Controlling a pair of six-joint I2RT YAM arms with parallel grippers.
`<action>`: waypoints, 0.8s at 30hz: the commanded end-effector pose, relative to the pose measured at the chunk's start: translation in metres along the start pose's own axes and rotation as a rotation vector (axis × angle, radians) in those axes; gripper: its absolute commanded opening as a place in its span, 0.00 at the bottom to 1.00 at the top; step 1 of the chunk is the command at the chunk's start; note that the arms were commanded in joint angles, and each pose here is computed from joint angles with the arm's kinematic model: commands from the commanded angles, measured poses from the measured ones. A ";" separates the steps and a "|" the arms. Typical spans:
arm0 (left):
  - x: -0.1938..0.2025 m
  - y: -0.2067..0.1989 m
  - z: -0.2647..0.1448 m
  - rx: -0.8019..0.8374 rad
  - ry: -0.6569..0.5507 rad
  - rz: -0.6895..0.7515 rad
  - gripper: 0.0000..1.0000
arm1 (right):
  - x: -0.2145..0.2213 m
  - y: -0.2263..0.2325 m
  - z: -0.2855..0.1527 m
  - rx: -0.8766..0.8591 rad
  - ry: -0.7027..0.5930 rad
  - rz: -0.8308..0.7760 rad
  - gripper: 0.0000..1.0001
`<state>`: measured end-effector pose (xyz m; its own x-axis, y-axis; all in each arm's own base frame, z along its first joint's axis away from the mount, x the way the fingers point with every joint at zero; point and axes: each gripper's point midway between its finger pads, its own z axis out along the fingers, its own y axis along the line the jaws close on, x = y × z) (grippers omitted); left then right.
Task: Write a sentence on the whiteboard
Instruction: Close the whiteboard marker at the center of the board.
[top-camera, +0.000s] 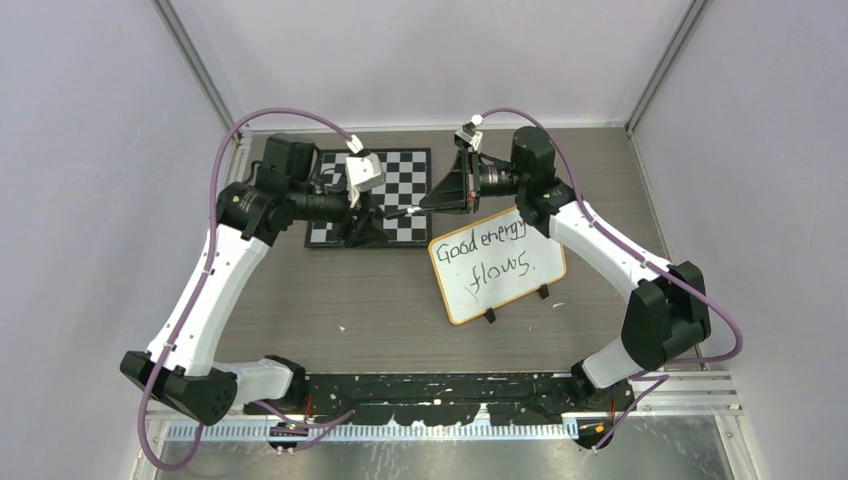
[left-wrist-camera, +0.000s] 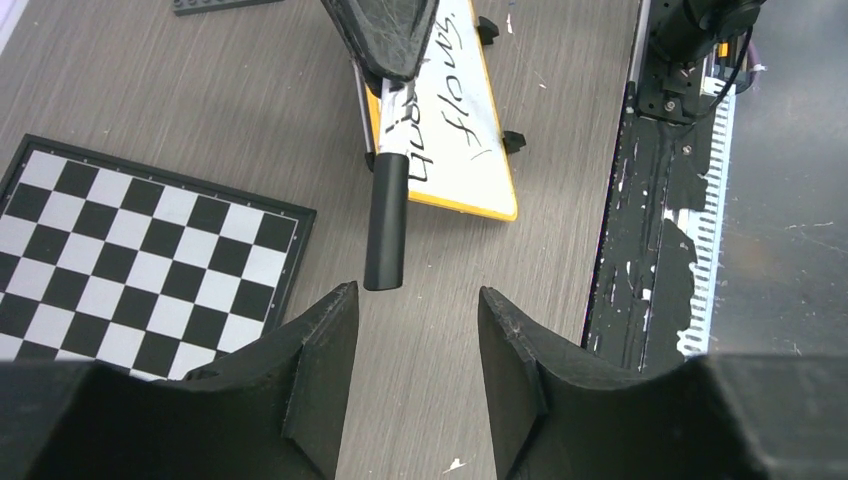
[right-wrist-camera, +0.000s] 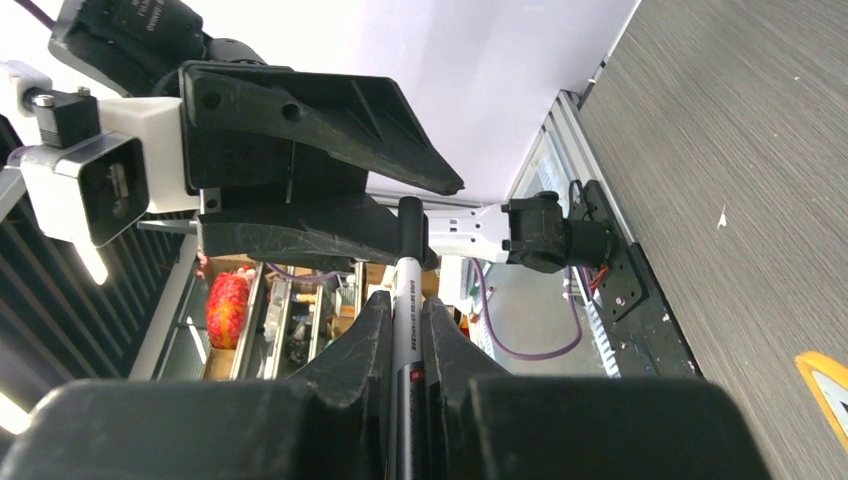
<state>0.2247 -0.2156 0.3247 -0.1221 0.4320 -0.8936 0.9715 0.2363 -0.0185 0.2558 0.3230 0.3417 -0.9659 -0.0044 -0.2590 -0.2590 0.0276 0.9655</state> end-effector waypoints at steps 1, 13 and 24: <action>-0.004 0.002 0.001 -0.016 0.010 0.037 0.49 | 0.014 0.019 -0.003 -0.019 0.035 -0.068 0.00; -0.005 -0.010 0.011 0.027 0.014 0.020 0.26 | 0.020 0.018 0.000 0.003 0.063 -0.098 0.00; -0.008 -0.025 0.024 0.117 -0.019 -0.082 0.00 | 0.031 0.017 0.002 0.039 0.118 -0.155 0.00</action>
<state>0.2166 -0.2310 0.3129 -0.1776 0.4512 -0.8746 0.9714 0.2227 -0.0823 0.2367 0.3249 0.3234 -0.9583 -0.1005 -0.2674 -0.2761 0.0857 0.9573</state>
